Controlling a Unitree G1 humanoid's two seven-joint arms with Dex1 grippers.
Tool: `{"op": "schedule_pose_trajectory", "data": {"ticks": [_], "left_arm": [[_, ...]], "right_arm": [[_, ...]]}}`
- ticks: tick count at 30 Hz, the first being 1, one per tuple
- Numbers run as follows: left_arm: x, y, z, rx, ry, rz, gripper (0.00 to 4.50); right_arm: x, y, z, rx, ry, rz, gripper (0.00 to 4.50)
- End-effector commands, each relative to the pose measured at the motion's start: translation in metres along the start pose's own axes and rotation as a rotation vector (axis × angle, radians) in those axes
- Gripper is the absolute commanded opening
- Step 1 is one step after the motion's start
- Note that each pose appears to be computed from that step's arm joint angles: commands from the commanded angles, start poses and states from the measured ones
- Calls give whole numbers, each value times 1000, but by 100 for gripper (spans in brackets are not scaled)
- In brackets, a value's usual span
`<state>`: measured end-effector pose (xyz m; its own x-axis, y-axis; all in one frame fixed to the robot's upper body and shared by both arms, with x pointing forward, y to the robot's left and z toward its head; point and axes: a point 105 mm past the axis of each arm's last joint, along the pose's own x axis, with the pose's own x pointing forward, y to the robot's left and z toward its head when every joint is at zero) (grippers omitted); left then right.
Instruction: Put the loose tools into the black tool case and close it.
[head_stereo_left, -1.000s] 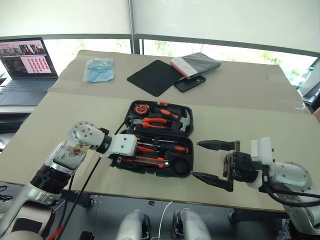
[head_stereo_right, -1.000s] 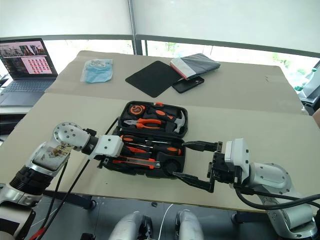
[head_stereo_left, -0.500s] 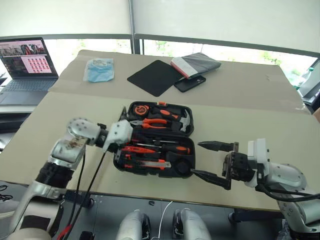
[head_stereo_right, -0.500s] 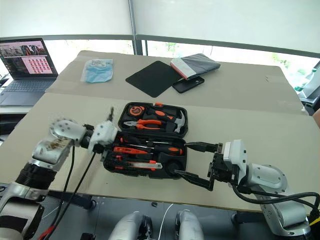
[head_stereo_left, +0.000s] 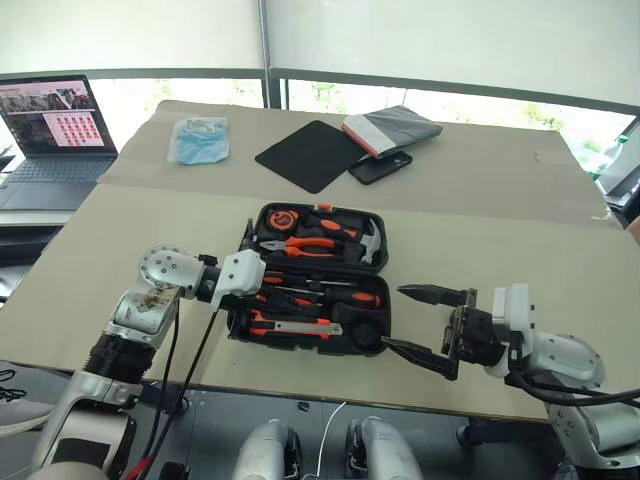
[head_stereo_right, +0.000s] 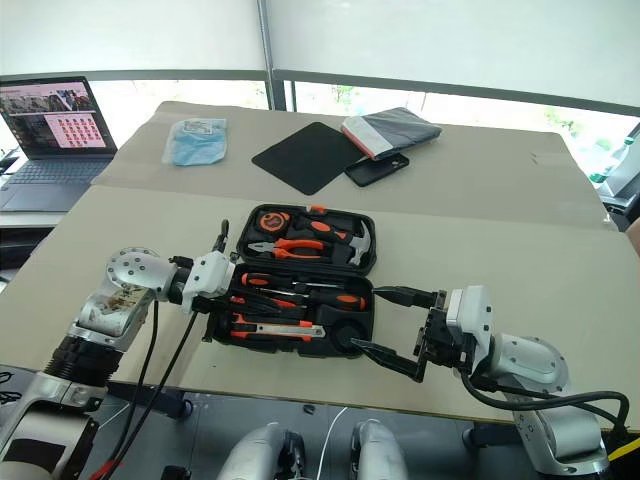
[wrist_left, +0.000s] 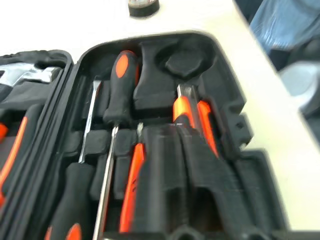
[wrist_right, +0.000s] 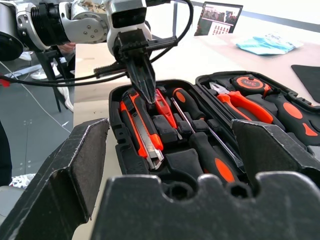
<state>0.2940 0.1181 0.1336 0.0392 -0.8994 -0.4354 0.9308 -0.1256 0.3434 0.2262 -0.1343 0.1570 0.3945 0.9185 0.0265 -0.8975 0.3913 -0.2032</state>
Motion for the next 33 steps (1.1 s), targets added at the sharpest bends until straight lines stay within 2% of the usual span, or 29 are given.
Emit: {"op": "schedule_pose_trajectory", "data": {"ticks": [1, 12, 15, 18, 25, 28, 30, 32, 33], "left_arm": [[5, -7, -3, 23, 7, -13, 4], [12, -11, -29, -92, 92, 24, 4], [16, -26, -47, -192, 144, -18, 4], [21, -36, -54, -209, 150, -33, 4], [15, -28, -45, -198, 62, 39, 4], [7, -16, -21, -180, -81, 88, 4], [-6, -5, -1, -182, -186, 126, 4], [-20, 0, 9, -205, -239, 153, 4], [-28, 1, 12, -219, -255, 162, 28]], "right_arm": [[-1, -1, 6, -33, -22, -9, 450], [0, -2, 4, -30, -26, -15, 450], [0, -2, 2, -27, -25, -22, 450], [-2, -2, 1, -22, -22, -29, 450], [-20, -6, 0, -33, 9, -94, 450], [-35, -7, 3, -43, 8, -168, 450], [-61, -4, 0, -37, 53, -236, 450], [-90, 0, -7, -30, 121, -302, 450], [-104, 3, -12, -21, 151, -339, 450]]}}
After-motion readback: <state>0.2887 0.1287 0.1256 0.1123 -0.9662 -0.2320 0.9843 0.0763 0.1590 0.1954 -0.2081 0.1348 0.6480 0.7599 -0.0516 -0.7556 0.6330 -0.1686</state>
